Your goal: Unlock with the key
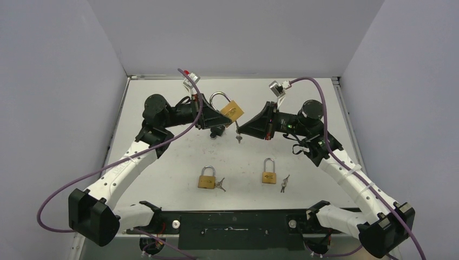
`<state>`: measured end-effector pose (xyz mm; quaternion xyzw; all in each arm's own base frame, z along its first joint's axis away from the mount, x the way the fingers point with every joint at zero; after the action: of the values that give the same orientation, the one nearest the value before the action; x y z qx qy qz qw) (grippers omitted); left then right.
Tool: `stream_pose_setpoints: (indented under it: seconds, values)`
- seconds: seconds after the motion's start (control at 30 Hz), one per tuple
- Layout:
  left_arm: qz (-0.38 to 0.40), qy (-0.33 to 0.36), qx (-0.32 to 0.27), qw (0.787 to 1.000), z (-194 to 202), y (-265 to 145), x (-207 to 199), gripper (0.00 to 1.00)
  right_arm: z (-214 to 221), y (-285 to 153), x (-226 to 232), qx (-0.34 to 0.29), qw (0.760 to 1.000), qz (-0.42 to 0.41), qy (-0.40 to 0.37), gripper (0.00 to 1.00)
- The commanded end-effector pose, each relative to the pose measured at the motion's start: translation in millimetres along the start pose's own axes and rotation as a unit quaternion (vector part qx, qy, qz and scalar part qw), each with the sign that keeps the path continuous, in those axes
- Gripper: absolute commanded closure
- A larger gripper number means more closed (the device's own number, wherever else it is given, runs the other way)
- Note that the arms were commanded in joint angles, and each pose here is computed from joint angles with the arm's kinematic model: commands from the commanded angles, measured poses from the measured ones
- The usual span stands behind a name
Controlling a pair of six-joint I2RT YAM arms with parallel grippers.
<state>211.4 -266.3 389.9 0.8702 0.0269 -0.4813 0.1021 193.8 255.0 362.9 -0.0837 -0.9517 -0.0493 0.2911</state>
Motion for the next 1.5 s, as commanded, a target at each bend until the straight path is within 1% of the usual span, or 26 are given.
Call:
stream_pose_setpoints:
  seconds: [0.0, 0.13, 0.27, 0.37, 0.5, 0.63, 0.7, 0.73, 0.83, 0.87, 0.93, 1.13, 1.33, 1.4, 1.47]
  values:
    - [0.055, 0.110, 0.035, 0.992, 12, -11, -41, 1.00, -23, 0, 15, -0.006, 0.999, -0.022, -0.047, 1.00]
    - [0.071, 0.132, 0.067, 0.986, 21, -16, -47, 1.00, -22, -1, 16, 0.019, 0.998, -0.032, -0.041, 1.00]
    - [0.066, 0.144, 0.094, 0.983, 30, -20, -44, 1.00, -24, -5, 8, 0.037, 0.999, -0.022, -0.031, 1.00]
    - [0.065, 0.144, 0.100, 0.982, 32, -21, -42, 1.00, -26, -7, 3, 0.049, 0.998, -0.010, -0.032, 1.00]
    - [0.079, 0.140, 0.103, 0.982, 35, -20, -46, 1.00, -29, -4, -1, 0.046, 0.998, -0.003, -0.037, 1.00]
    - [0.070, 0.127, 0.078, 0.986, 26, -15, -47, 1.00, -33, 1, -1, 0.028, 0.999, 0.000, -0.046, 1.00]
    - [0.054, 0.109, 0.035, 0.992, 13, -10, -46, 1.00, -35, 4, 0, 0.012, 0.999, 0.005, -0.048, 1.00]
    - [0.049, 0.097, 0.023, 0.994, 9, -9, -44, 1.00, -36, 5, -1, 0.003, 0.999, 0.010, -0.050, 1.00]
    - [0.063, 0.070, 0.003, 0.996, 3, -5, -49, 1.00, -38, 5, -6, -0.017, 0.998, 0.031, -0.047, 1.00]
    - [0.077, 0.075, 0.001, 0.994, 2, -6, -53, 1.00, -40, 5, -8, -0.024, 0.998, 0.040, -0.047, 1.00]
    - [0.079, 0.068, 0.007, 0.994, 3, -6, -53, 1.00, -43, 4, -10, -0.034, 0.997, 0.053, -0.048, 1.00]
    - [0.086, 0.072, 0.041, 0.993, 13, -6, -51, 1.00, -45, 8, -14, -0.035, 0.997, 0.055, -0.032, 1.00]
    - [0.077, 0.074, 0.043, 0.993, 15, -5, -44, 1.00, -53, 16, -19, -0.054, 0.997, 0.063, -0.010, 1.00]
    - [0.079, 0.089, 0.048, 0.992, 18, -7, -44, 1.00, -55, 17, -21, -0.059, 0.996, 0.069, -0.001, 1.00]
    - [0.071, 0.119, 0.060, 0.989, 23, -10, -39, 1.00, -57, 20, -20, -0.058, 0.996, 0.057, 0.023, 1.00]
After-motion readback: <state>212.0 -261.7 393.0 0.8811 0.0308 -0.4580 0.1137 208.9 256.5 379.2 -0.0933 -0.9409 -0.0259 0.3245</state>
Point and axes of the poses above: each gripper's point midway between its finger pads, its own y axis out along the fingers, its own x axis along the line the jaws close on, z = x × y, the point moved 3 cm from there along -y, back along the fingers, and after that the axes turned 5 degrees about -y, right-handed, at the moved point
